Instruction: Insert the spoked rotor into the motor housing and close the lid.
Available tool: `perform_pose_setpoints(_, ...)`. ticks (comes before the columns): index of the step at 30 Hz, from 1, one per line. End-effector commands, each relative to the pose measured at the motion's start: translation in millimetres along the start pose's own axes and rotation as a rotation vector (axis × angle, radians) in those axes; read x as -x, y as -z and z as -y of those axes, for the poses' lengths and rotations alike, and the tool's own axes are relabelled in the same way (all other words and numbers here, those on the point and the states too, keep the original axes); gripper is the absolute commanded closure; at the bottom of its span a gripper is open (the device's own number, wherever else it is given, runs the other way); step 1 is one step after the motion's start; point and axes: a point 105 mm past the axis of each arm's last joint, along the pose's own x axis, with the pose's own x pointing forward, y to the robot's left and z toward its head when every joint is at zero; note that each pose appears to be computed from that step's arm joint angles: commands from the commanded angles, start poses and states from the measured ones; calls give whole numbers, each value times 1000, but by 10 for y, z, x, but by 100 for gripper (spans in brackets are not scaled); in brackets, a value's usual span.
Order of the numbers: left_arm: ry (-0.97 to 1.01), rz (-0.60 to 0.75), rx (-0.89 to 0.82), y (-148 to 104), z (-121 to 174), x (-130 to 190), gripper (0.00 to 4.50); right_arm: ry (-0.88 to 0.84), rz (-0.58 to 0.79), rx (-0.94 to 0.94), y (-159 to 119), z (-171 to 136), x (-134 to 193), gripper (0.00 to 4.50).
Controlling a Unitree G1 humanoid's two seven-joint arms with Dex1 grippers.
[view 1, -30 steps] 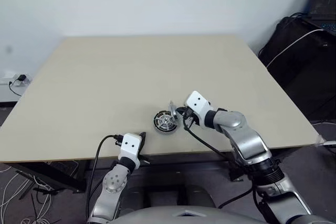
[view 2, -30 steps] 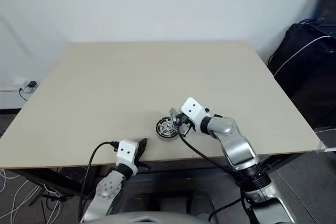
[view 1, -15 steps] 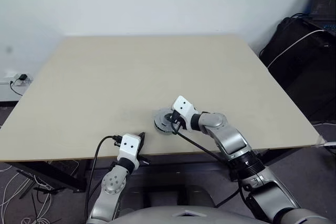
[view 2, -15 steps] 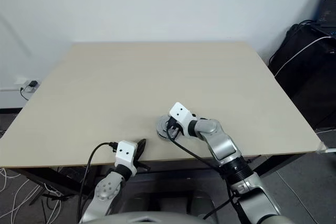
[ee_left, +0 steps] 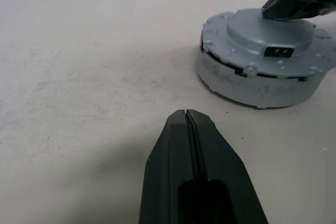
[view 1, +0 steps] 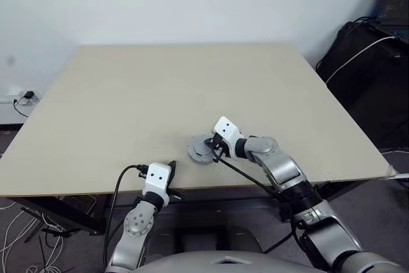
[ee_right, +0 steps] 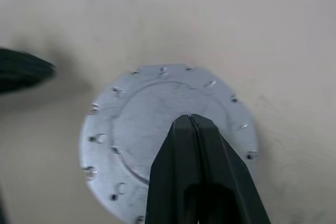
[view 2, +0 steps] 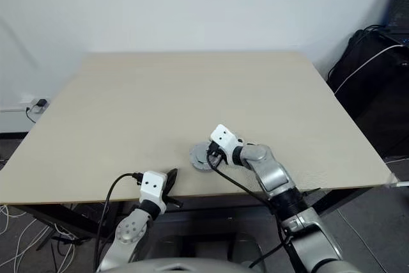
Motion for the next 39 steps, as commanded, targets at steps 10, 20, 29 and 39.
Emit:
perform_pose_setpoints(10,9,62,-11,-174,15,-31,450,-24,121,181,-286,87,88,63)
perform_pose_setpoints(20,-1,68,-12,-188,-2,-29,450,-89,76,181,-170,55,-18,2)
perform_pose_setpoints(29,-12,68,-14,-190,-24,-20,450,-120,32,151,-39,-3,-93,2)
perform_pose_setpoints(39,-10,65,-17,-184,-28,-19,450,-78,65,61,-56,50,-72,127)
